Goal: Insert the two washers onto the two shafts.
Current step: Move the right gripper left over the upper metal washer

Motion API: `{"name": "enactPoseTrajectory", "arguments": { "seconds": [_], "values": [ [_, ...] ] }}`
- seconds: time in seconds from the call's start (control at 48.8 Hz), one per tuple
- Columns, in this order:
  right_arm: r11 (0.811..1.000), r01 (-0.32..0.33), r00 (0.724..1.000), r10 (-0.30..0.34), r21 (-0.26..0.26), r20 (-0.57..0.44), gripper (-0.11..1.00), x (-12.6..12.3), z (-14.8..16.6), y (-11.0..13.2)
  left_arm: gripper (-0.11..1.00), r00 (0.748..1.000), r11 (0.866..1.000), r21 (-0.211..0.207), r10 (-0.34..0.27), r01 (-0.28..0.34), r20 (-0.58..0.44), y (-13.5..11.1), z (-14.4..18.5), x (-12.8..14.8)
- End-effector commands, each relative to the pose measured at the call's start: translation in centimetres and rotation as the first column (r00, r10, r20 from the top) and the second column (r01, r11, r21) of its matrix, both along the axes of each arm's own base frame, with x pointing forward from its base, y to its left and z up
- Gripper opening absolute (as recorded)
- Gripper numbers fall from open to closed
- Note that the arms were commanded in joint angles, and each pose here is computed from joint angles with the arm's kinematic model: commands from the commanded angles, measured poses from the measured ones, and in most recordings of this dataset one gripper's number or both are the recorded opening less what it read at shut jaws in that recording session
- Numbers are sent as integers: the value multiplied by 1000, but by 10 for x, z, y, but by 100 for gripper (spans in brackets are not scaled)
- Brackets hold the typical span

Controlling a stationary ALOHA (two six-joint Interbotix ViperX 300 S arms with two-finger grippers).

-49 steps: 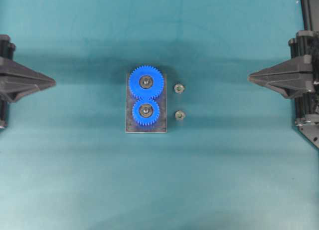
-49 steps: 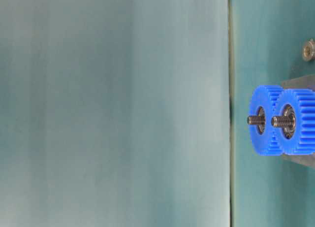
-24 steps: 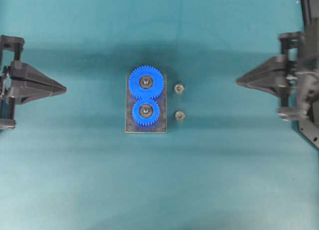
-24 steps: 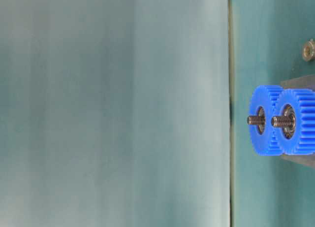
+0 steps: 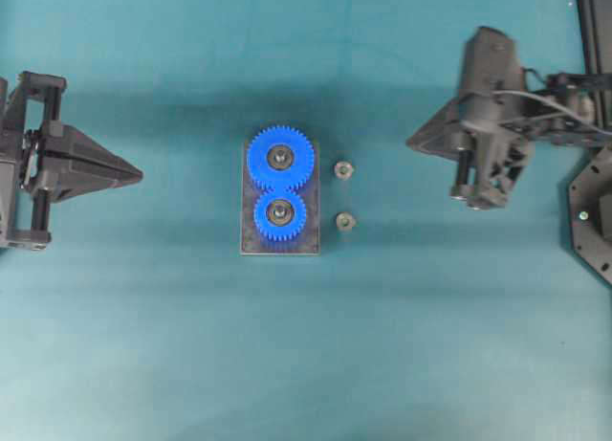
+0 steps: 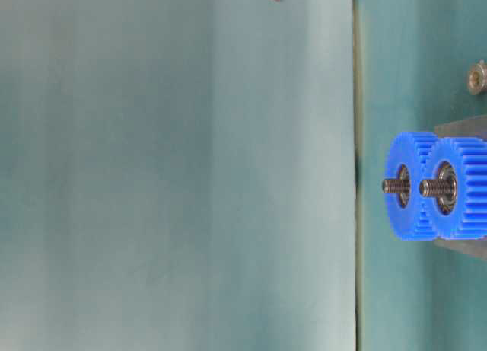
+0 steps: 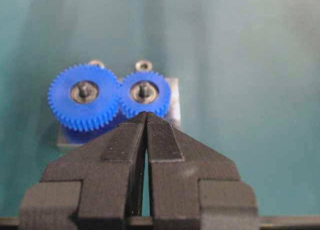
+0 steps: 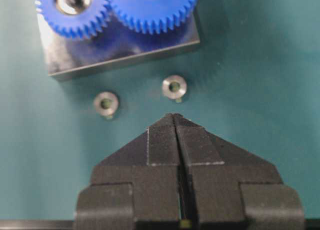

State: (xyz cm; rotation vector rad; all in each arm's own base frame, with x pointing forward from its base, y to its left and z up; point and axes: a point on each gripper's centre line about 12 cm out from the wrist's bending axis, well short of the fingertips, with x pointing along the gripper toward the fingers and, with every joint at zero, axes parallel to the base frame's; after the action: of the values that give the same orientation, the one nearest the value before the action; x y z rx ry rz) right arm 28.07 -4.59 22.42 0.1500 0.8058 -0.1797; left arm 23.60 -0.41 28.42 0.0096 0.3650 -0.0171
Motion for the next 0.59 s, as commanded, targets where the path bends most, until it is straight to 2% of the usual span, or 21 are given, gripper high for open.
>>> {"name": "enactPoseTrajectory", "arguments": {
  "seconds": [0.0, 0.102, 0.164, 0.266, 0.451, 0.492, 0.574],
  "values": [
    [1000, 7, 1000, -7, -2, 1, 0, 14, 3, -5, 1, 1000, 1000, 4, -1, 1, 22, 0, 8, 1],
    [1000, 12, 1000, -12, 0, -28, 1, 27, -6, -10, 1, 1000, 1000, 3, -1, 1, 22, 0, 7, 1],
    [1000, 16, 999, -16, -1, -48, 6, 36, -12, -13, 1, 1000, 1000, 4, -1, 1, 22, 0, 7, 1],
    [1000, 16, 997, -16, -1, -76, 26, 48, -24, -17, 1, 1000, 1000, 4, 0, 0, 23, 0, 7, 0],
    [1000, 4, 992, -4, -6, -128, 80, 63, -57, -19, 1, 999, 1000, 4, -1, 1, 37, 0, 10, -4],
    [1000, -7, 990, 5, -9, -140, 84, 65, -63, -18, 1, 999, 1000, 4, -1, 1, 41, 0, 11, -5],
    [999, -39, 986, 36, -18, -163, 81, 70, -77, -14, 1, 999, 1000, 4, -1, 1, 46, 0, 11, -7]
  ]
}}
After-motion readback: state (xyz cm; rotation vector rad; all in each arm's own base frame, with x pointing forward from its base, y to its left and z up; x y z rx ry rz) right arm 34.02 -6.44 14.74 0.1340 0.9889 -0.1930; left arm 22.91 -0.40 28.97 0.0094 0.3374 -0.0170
